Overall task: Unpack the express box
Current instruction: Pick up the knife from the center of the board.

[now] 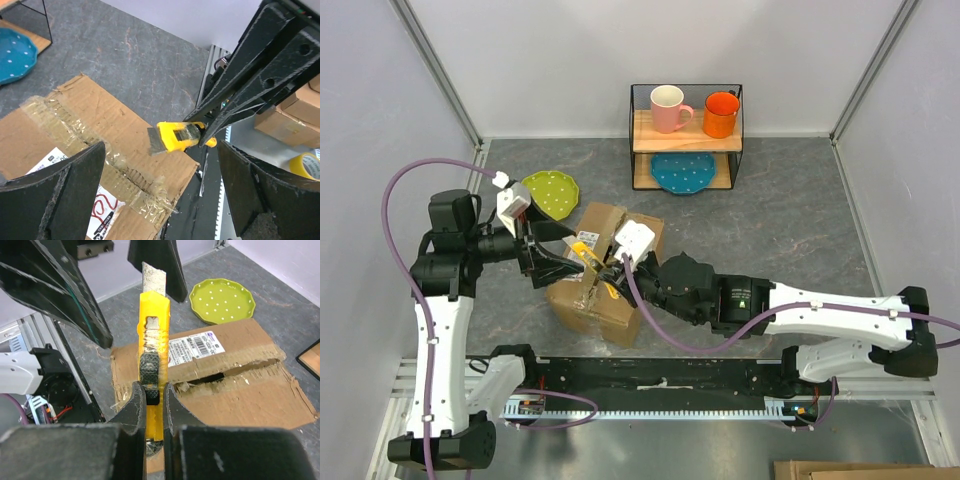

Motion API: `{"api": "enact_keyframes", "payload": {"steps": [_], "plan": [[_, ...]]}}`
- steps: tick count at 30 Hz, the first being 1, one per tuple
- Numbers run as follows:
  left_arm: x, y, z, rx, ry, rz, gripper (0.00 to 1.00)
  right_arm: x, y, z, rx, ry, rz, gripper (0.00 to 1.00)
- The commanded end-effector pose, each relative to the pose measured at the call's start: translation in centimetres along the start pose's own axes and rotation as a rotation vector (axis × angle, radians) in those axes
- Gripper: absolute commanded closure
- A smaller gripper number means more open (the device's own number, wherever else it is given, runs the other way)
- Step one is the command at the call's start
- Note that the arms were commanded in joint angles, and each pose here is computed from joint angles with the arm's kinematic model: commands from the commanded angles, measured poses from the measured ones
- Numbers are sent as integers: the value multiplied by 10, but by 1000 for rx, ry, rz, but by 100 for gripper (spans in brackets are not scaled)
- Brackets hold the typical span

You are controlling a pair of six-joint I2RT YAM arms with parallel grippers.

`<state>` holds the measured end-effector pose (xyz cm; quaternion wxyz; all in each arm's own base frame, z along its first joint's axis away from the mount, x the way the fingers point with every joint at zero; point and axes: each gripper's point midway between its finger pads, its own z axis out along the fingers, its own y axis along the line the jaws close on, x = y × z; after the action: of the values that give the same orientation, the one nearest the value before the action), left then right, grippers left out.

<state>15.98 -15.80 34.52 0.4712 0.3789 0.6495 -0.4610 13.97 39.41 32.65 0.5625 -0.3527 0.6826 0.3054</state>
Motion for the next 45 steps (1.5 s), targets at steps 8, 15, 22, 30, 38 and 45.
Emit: {"api": "enact_keyframes", "payload": {"steps": [8, 15, 22, 30, 38, 45], "plan": [[-20, -9, 4, 80, -63, -73, 13, -55, 17, 9, 27, -186, 18, 100], [-24, -14, 4, 145, -62, -140, 51, -55, 17, 8, 46, -208, 24, 100], [-21, -15, 5, 171, -53, -195, 85, -63, 6, 0, 87, -253, 43, 100], [-33, -21, 4, 218, -49, -192, 98, -58, 14, -4, 11, -282, 131, 54], [-42, -36, -2, 313, -39, -157, 98, -62, -33, -34, -163, -400, 380, 2], [-44, -52, -6, 392, -18, -161, 98, -83, -8, -38, -621, -452, 488, 5]]}}
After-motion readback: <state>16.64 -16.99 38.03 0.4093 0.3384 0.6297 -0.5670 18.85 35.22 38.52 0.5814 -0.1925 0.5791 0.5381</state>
